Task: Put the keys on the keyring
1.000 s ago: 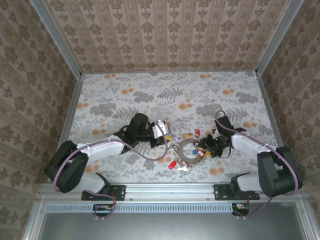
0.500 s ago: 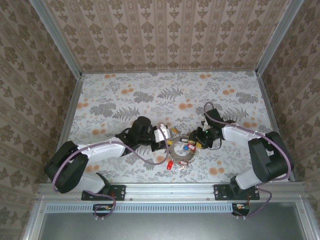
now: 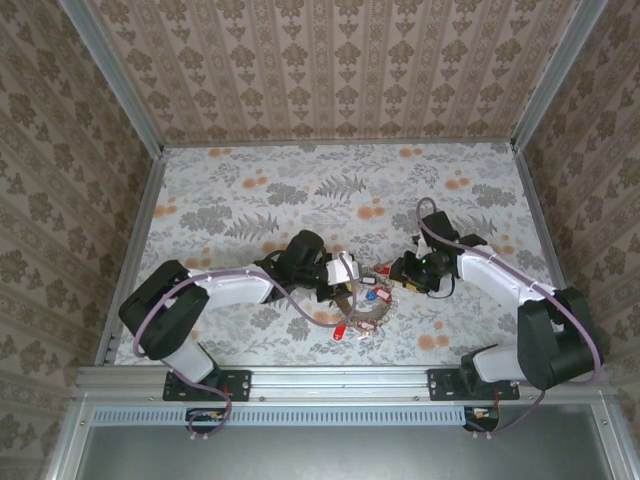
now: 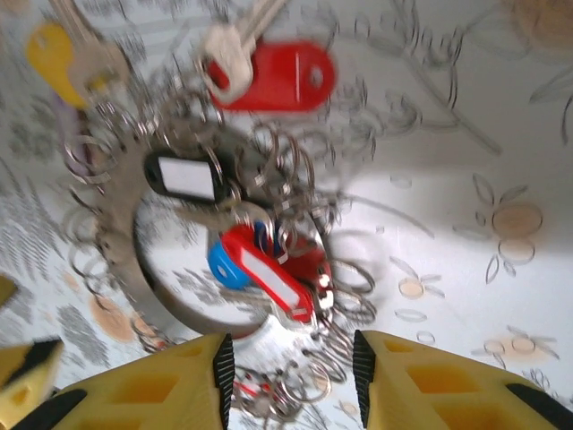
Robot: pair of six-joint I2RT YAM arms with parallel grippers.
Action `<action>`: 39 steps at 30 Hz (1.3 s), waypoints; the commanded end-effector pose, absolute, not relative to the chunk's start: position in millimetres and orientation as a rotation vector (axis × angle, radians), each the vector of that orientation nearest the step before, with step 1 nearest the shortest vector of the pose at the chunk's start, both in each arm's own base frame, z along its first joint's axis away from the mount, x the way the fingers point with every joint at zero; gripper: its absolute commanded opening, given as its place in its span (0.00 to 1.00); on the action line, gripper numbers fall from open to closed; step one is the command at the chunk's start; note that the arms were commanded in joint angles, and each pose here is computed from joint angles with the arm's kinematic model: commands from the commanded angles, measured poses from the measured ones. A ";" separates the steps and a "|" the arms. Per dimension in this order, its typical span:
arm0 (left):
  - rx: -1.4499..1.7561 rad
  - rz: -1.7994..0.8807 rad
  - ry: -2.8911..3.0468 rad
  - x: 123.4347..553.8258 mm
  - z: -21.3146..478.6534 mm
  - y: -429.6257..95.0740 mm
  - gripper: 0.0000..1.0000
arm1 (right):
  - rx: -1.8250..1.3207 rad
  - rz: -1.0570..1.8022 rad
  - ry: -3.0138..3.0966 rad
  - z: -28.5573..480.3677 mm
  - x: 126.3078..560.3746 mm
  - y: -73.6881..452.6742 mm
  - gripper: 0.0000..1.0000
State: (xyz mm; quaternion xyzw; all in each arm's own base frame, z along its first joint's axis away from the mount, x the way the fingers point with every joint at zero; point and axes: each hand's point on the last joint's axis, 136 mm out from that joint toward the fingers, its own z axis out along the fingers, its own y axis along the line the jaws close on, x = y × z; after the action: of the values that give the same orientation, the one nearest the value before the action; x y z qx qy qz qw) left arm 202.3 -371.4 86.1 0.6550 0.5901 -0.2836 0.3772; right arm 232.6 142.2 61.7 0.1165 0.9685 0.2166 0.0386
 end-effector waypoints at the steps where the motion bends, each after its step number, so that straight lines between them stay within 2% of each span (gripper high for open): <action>1: 1.738 -0.734 1.414 195.8 85.5 -382.0 0.34 | 0.332 0.531 3.073 53.5 212.1 132.1 0.42; 11: 1.685 -0.750 1.412 199.9 86.0 -384.1 0.34 | 0.289 0.690 3.059 38.5 198.8 149.6 0.25; 27: 1.631 -0.749 1.465 205.5 90.9 -353.6 0.33 | 0.171 0.486 3.035 25.6 205.2 136.0 0.27; 39: 1.632 -0.760 1.463 203.9 89.5 -352.7 0.33 | 0.087 0.570 3.022 15.2 215.6 150.8 0.24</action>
State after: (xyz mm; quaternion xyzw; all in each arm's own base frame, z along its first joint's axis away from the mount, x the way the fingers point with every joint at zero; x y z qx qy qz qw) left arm 207.5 -353.9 82.4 0.6494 0.5833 -0.2843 0.3964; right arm 215.9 148.2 20.0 0.0426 0.9814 0.1840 0.0357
